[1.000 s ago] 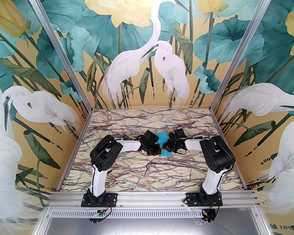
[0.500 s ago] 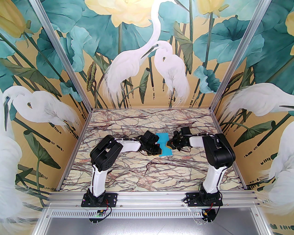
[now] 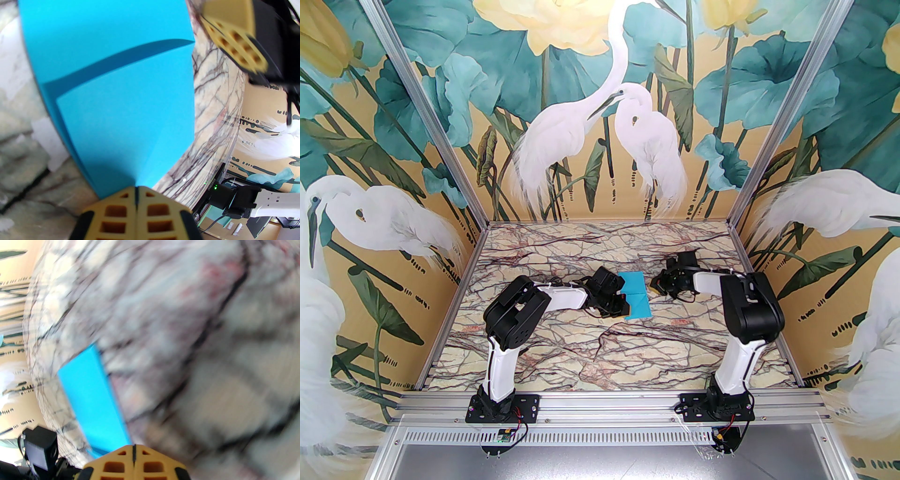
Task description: Fold a paper plane with a square sheet of paper (fold left side to right side)
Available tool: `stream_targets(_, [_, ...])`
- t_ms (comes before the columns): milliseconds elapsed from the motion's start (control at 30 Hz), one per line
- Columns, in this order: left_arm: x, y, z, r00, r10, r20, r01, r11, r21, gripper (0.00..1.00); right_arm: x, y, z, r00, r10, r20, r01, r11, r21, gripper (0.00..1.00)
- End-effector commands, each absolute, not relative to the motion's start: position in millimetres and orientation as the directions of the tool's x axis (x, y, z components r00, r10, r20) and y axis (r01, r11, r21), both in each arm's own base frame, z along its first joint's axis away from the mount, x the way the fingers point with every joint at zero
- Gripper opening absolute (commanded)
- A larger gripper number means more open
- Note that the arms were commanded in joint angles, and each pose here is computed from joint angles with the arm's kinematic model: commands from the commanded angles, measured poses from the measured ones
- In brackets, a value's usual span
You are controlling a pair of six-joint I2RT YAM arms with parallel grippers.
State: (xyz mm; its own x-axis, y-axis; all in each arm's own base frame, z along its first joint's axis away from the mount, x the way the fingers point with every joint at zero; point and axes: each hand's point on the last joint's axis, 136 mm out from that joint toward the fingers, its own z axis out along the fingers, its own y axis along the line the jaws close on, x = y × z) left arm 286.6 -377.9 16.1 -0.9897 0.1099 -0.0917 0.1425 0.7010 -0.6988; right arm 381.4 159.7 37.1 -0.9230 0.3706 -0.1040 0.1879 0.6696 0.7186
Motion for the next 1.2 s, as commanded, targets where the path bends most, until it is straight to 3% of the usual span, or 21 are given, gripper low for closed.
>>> stream_targets(0, [254.8,-346.8,-29.9,-0.991,0.117,0.063,0.058,0.808,-0.586,0.00,365.9,177.0,47.0,-0.937,0.324,-0.131,0.136,0.682,0.718,0.00])
stream_targets(167, [254.7,-346.7,-30.4,-0.991,0.117,0.065,0.057,0.808,-0.586,0.00,344.5,200.7,24.0,-0.962,0.263,-0.076,0.136,0.699,0.702,0.00])
stream_targets(500, [249.0,-340.9,-29.7,-0.991,0.118,0.067,0.058,0.814,-0.578,0.00,333.0,184.0,-25.9,-0.958,0.288,0.009,0.235,0.762,0.603,0.00])
stream_targets(867, [228.3,-319.4,-9.1,-0.992,0.121,0.045,0.072,0.808,-0.585,0.00,339.3,190.8,-6.8,-0.963,0.267,-0.028,0.187,0.740,0.646,0.00])
stream_targets(967, [252.0,-328.4,14.6,-0.997,0.082,-0.010,0.071,0.782,-0.619,0.08,338.5,194.0,-2.1,-0.967,0.253,-0.039,0.168,0.743,0.647,0.00])
stream_targets(1067, [289.9,-335.3,37.0,-0.998,0.002,-0.068,0.047,0.745,-0.665,0.28,335.8,194.5,-3.2,-0.967,0.250,-0.038,0.168,0.746,0.645,0.00])
stream_targets(1167, [329.3,-335.8,48.4,-0.990,-0.087,-0.109,0.011,0.729,-0.684,0.39,333.4,195.5,-4.7,-0.968,0.247,-0.037,0.167,0.748,0.643,0.00])
